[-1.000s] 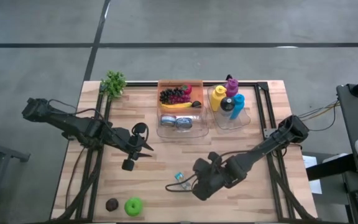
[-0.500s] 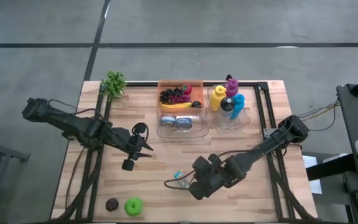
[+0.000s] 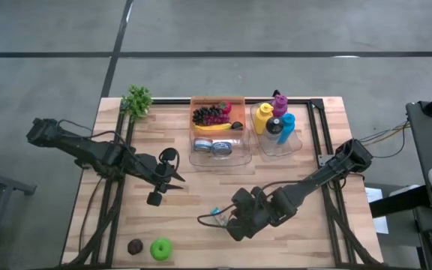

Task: Pick & Place Food Item
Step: Put the yellow and blue can into the left transparent bin

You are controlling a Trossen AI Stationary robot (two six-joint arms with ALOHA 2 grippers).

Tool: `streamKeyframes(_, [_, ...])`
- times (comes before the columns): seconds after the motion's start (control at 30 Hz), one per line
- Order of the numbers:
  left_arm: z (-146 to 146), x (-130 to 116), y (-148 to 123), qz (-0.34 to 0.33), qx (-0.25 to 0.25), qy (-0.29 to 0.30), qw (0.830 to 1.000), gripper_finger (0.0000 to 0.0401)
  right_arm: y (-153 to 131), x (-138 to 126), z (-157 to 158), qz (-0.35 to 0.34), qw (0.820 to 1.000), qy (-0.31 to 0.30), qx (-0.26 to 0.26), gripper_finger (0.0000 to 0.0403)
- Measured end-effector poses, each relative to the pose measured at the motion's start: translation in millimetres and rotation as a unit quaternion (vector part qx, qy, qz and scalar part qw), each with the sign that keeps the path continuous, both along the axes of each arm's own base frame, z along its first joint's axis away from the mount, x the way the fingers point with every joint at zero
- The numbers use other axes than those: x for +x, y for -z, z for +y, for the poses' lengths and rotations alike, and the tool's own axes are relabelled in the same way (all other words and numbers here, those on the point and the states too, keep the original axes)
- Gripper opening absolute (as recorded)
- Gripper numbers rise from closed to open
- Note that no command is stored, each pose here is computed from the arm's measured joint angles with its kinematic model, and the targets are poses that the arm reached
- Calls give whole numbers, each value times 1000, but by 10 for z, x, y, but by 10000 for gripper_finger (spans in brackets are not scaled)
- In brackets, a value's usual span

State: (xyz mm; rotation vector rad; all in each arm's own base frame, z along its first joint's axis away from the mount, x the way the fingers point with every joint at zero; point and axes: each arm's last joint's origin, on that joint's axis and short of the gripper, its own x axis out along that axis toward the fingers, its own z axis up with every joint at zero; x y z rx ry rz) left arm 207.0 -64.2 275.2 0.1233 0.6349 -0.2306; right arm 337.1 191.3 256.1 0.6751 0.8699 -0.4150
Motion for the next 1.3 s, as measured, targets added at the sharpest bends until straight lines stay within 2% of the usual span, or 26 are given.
streamKeyframes(0.23, [0,0,0,0,0,0,1000,118,1,0,0,0,1000,-1,-1,8])
streamKeyframes(0.43, [0,0,0,0,0,0,1000,118,0,4,-6,3,999,-42,-32,8])
streamKeyframes(0.67, [0,0,0,0,0,0,1000,118,85,49,25,9,1000,-18,-20,8])
streamKeyframes(0.9, [-1,-1,1,1,0,0,1000,118,140,175,106,14,999,-23,-23,8])
streamKeyframes(1.07, [1,-3,4,2,1,0,1000,118,87,289,164,-3,999,-25,-38,8])
streamKeyframes(1.3, [0,-4,5,3,1,0,1000,118,86,404,187,56,994,-4,-92,8])
